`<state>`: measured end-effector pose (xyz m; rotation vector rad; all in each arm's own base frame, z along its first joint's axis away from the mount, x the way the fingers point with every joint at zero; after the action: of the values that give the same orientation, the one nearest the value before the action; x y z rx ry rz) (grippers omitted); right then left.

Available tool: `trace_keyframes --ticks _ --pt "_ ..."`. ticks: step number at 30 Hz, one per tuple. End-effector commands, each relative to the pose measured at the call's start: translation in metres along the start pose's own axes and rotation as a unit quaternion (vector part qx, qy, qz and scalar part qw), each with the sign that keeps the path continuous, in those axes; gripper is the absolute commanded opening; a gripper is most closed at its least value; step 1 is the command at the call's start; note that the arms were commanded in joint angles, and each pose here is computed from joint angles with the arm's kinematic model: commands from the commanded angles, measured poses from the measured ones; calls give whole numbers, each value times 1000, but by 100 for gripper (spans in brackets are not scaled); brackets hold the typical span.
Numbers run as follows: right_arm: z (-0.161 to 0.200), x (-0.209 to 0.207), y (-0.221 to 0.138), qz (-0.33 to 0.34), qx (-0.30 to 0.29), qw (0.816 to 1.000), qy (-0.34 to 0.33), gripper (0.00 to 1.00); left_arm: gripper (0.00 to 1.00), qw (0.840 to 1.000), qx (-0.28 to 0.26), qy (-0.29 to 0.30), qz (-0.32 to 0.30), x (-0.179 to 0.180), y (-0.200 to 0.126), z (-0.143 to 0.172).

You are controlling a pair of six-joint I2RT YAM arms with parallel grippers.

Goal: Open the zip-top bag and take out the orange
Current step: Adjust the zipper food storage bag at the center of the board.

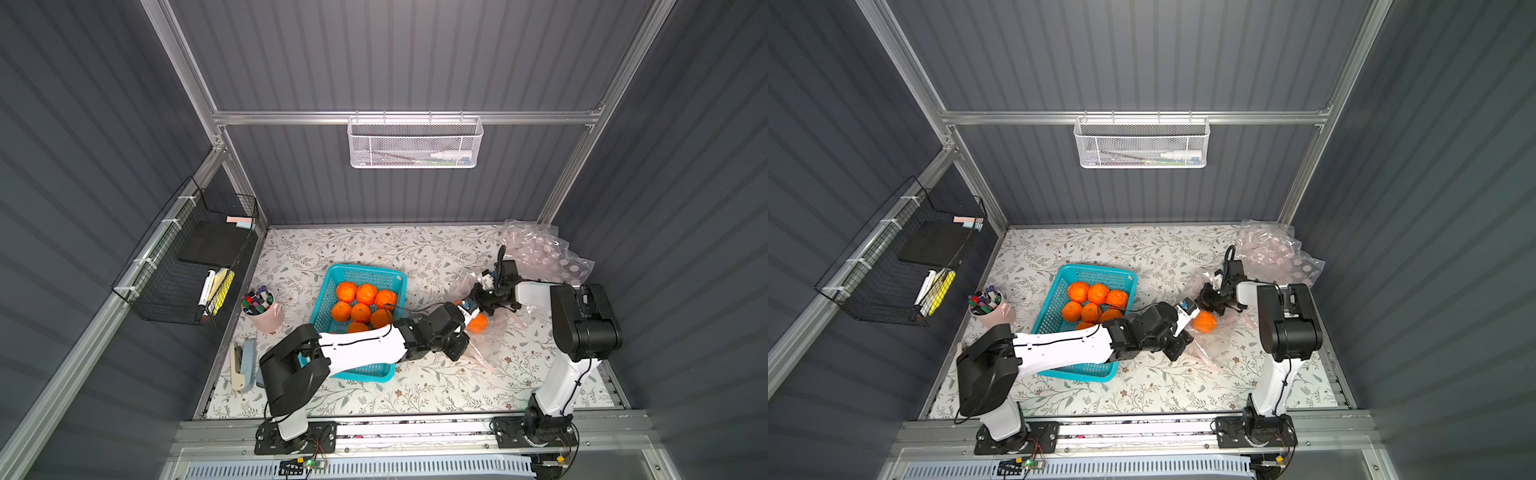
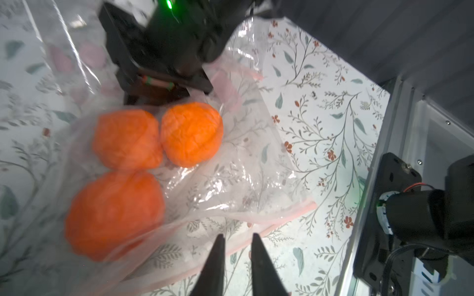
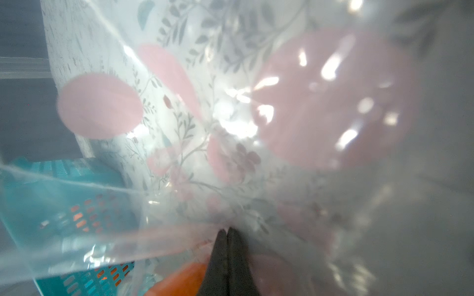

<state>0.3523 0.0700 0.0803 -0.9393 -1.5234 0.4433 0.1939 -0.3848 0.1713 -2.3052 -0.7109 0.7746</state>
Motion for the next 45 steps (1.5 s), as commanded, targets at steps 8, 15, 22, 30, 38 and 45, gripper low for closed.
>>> trace_keyframes --ticks 8,15,22,30,38,45 --pt "14 -14 9 28 34 999 24 2 6 999 49 0 6 12 22 27" --pt "11 3 -11 18 12 1000 8 3 6 997 69 -10 -25 24 42 44" --pt "6 35 -50 13 -7 1000 -24 13 13 994 87 -34 -54 41 45 72" --pt "-3 66 -81 56 -29 993 -100 55 15 992 95 -38 -69 50 35 88" --pt "-28 82 -48 178 22 978 -104 69 18 993 89 -39 -64 51 27 93" --pt "-31 83 -10 302 49 948 -92 68 19 992 93 -39 -70 54 29 97"
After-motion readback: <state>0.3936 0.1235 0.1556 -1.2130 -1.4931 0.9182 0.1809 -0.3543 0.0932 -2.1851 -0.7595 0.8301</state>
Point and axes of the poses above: each gripper's point midway between its finger pads, its own y axis out along the fingers, its own x axis along the line the jaws close on, z = x × y, the point moved 9 cm from there along -y, back along the fingers, and after that the axes turned 10 degrees about -y, right-handed, at the moved point
